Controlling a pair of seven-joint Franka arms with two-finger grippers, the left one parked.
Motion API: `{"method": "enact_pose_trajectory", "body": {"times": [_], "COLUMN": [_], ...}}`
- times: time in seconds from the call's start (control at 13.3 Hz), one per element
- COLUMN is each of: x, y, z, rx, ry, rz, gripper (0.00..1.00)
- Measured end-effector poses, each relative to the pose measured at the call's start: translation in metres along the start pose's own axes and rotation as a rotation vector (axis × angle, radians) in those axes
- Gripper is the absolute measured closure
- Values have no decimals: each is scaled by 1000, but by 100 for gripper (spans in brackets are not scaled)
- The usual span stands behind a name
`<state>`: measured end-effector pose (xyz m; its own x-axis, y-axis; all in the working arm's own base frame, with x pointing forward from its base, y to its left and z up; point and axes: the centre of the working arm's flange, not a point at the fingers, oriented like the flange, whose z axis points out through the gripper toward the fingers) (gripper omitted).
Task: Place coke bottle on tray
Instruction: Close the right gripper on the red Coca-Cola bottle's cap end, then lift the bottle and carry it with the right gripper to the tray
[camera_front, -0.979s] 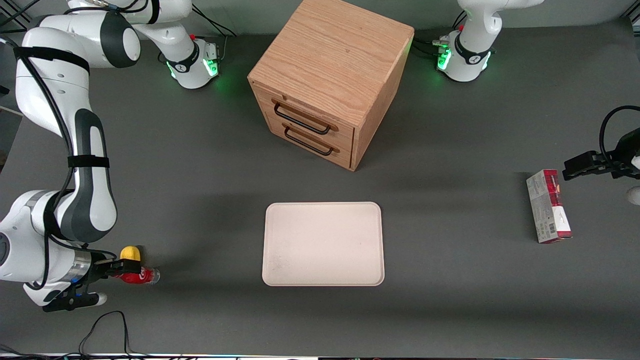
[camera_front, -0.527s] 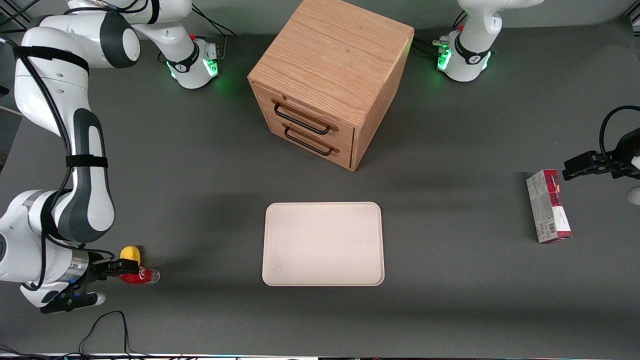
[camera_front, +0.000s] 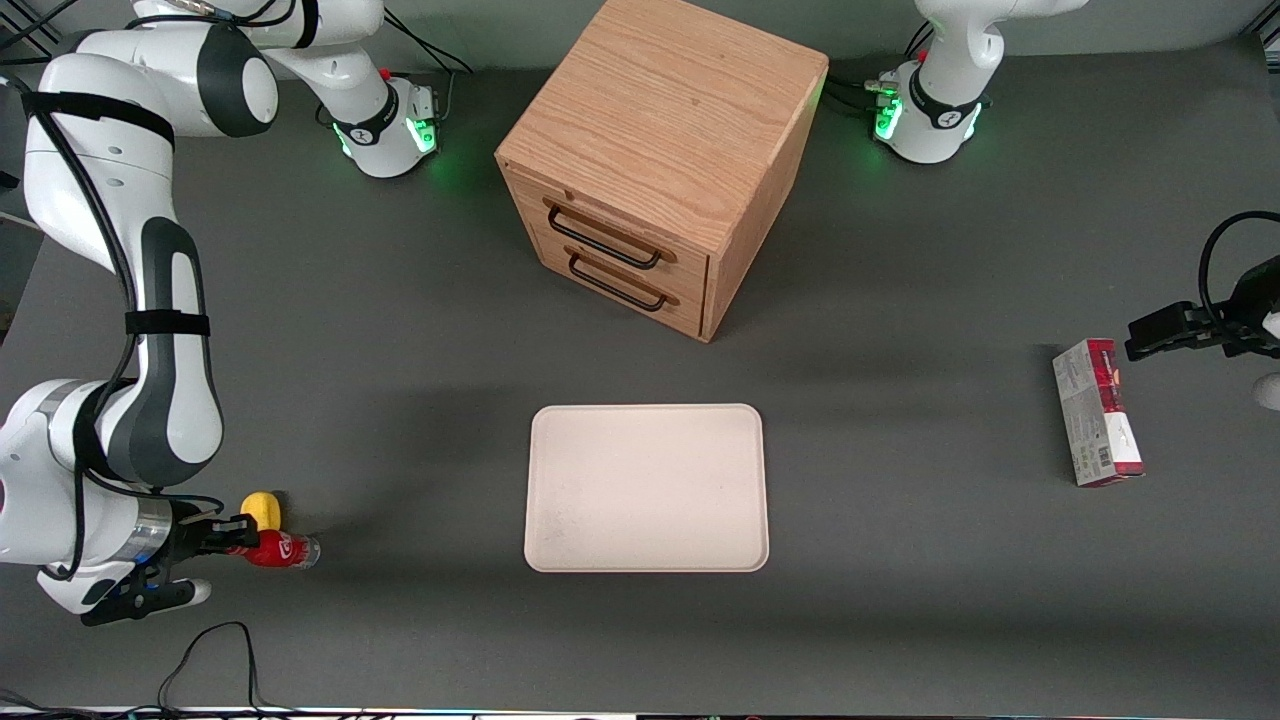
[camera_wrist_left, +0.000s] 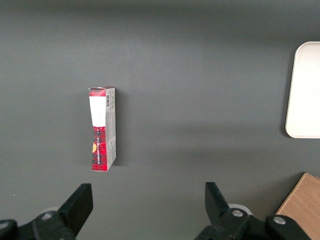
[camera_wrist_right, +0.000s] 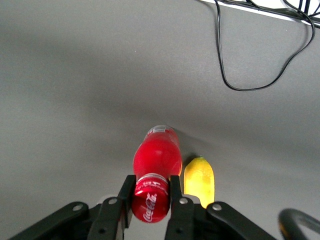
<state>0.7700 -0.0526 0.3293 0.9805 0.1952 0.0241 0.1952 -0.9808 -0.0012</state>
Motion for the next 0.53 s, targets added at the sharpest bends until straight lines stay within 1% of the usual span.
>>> {"method": "enact_pose_trajectory", "body": {"times": [0.23, 0.38, 0.53], "x": [-1, -4, -8], "y": [1, -1, -5], "z": [0, -7, -34], "rx": [2, 12, 22], "ry": [-5, -33, -53], "rz": [2, -1, 4], "gripper": [69, 69, 69]}}
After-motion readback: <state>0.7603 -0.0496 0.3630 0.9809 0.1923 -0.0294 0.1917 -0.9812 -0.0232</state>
